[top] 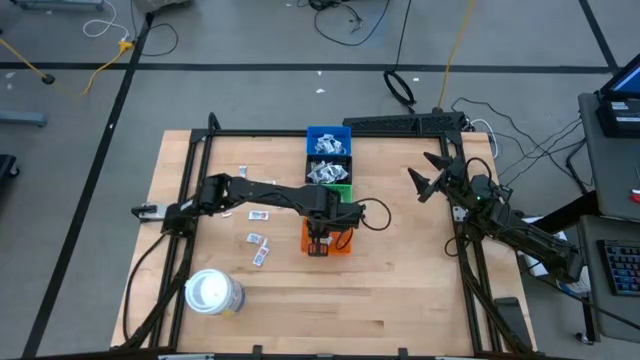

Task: Pick & Place First Aid Supplies
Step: Put the orange ointment pack into the orange bin

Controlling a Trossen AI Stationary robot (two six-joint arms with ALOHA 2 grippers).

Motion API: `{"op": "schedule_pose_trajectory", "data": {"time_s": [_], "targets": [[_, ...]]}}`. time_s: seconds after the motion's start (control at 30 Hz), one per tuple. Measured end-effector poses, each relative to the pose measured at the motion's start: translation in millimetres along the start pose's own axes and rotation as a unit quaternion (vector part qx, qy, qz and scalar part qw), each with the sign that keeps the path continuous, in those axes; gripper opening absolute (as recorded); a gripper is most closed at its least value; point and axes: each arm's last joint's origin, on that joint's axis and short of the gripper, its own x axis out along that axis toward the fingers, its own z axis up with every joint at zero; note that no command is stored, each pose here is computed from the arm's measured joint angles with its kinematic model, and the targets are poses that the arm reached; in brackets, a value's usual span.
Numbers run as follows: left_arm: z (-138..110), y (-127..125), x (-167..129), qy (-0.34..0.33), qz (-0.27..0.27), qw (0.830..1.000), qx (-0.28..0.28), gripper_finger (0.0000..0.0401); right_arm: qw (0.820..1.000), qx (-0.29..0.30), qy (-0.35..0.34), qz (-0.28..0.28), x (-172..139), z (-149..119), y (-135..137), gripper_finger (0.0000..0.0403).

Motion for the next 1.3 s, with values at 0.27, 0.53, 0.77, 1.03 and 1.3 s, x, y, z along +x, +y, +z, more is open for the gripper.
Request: {"op": "schedule_pose_trajectory", "data": {"time_s": [0.27,0.53,0.77,1.03,1.3], "targets": [[-2.1,-4.0,28.3,-0.001,0.001,1.0,0.001,0.0,1.0,0.0,0.0,0.0,0.0,-0.1,-0.1,0.0393],[-1.3,-3.7,31.0,-0.007,0.006,1.0,-0.003,0.0022,1.0,0.0,0.0,0.0,0.0,-0.1,0.0,0.0393],[-1.4,-5.4,30.9,-0.006,-0.023,1.0,0.0,0.0135,1.0,0.0,0.0,0.0,0.0,-0.1,0.0,0.0393],[-0.1,3.4,11.7,-0.029,-0.025,0.997,-0.072,0.0256,1.0,0.0,0.0,0.0,0.0,-0.1,0.0,0.0393],[-6.9,16.0,-13.4,-0.049,-0.037,0.959,-0.278,0.0294,1.0,0.0,0.0,0.0,0.0,0.0,0.0,0.0393]]}}
